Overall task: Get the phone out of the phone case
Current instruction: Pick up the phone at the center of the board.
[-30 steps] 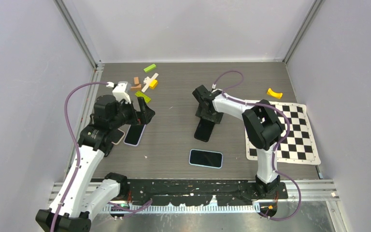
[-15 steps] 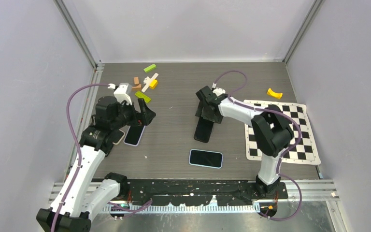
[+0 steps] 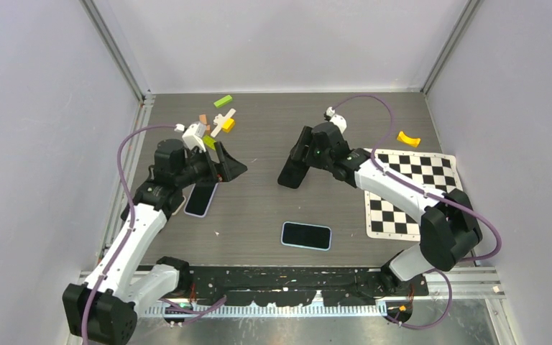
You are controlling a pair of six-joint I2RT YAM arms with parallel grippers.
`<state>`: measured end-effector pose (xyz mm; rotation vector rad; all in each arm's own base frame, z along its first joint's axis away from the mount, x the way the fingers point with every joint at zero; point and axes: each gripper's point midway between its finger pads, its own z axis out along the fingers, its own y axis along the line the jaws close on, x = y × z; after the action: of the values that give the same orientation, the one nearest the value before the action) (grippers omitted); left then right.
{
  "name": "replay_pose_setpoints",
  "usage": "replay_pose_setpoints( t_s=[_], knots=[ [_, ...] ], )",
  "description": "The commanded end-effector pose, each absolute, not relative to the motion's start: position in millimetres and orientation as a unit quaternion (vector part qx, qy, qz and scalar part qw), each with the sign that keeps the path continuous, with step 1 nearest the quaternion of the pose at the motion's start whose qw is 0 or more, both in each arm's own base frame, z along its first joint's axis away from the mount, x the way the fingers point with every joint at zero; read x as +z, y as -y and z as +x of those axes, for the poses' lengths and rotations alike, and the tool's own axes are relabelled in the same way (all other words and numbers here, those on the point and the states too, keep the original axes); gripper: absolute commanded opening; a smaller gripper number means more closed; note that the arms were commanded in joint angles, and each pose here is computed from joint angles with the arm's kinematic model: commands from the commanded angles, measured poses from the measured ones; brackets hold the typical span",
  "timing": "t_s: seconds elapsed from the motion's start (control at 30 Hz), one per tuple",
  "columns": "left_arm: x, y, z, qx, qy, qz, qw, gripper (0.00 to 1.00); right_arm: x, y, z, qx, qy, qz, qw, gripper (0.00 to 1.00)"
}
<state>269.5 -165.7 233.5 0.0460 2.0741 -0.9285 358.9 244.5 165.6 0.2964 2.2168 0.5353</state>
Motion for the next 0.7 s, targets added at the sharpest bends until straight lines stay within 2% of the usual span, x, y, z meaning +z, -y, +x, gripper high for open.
replay_pose_setpoints(
  t_s=[0.0, 0.23, 0.43, 0.67],
  knots=[
    [251.6, 182.3, 280.0, -0.422, -0.792, 0.022, 0.440, 0.87, 184.0, -258.0, 368.0, 0.250, -0.857, 0.114, 0.436, 0.30],
    [205.8, 205.2, 299.8, -0.406, -0.814, 0.003, 0.415, 0.88, 159.4, -263.2, 373.1, 0.229, -0.875, 0.101, 0.415, 0.29],
    [183.9, 230.4, 312.5, -0.428, -0.804, 0.048, 0.410, 0.88, 151.6, -269.6, 375.1, 0.233, -0.880, 0.088, 0.405, 0.29],
    [155.7, 256.2, 330.1, -0.440, -0.783, 0.120, 0.423, 0.90, 162.9, -286.8, 363.5, 0.281, -0.871, 0.017, 0.402, 0.29]
  ],
)
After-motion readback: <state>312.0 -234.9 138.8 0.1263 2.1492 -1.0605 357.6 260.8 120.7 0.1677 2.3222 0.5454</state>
